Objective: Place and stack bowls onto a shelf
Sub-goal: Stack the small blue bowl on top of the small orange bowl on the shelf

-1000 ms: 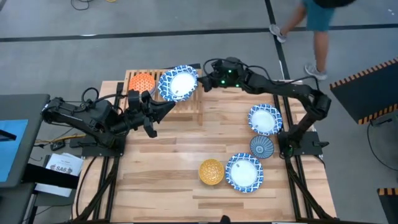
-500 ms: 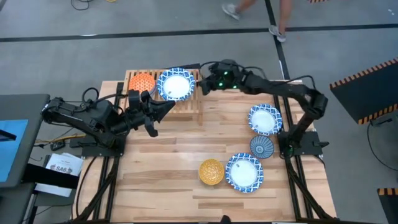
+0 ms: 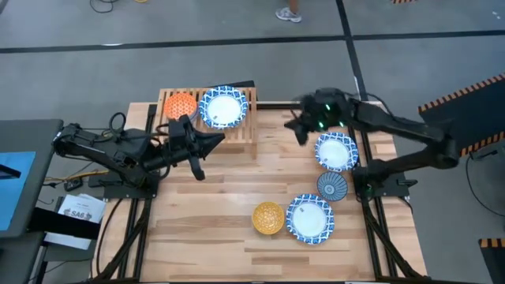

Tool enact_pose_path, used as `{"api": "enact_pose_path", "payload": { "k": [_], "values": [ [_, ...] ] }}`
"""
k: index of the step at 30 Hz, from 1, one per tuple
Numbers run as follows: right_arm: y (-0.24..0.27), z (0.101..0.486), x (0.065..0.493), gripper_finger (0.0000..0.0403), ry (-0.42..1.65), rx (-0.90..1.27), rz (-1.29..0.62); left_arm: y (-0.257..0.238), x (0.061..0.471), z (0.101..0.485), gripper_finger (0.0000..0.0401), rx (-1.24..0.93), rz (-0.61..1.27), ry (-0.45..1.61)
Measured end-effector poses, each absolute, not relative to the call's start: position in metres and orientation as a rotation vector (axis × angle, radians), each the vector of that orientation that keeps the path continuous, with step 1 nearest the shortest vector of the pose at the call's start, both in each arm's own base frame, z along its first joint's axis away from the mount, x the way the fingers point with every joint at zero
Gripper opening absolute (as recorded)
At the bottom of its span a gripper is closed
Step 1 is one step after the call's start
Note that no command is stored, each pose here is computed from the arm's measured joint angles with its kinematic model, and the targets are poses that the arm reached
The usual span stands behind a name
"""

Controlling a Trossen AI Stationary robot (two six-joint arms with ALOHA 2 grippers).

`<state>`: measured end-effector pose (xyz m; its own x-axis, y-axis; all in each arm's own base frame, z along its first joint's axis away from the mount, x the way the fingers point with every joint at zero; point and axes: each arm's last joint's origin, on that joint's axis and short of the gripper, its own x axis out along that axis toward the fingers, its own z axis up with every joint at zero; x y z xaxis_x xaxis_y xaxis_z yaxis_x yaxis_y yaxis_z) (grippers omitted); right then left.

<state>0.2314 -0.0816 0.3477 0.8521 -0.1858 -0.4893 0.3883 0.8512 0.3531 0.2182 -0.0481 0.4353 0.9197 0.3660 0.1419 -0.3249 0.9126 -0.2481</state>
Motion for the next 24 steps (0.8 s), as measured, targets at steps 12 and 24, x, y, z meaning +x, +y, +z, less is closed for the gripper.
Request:
{"api": "enact_pose_path", "payload": {
  "k": [12,24],
  "values": [
    [-0.017,0.336,0.190,0.0042,0.292,0.483,-0.275,-0.047,0.229,0.421,0.0000,-0.155,0.137,-0.283],
    [-0.014,0.351,0.181,0.0043,0.175,0.399,-0.228,-0.038,0.236,0.370,0.0000,-0.217,0.209,-0.318]
  ]
}}
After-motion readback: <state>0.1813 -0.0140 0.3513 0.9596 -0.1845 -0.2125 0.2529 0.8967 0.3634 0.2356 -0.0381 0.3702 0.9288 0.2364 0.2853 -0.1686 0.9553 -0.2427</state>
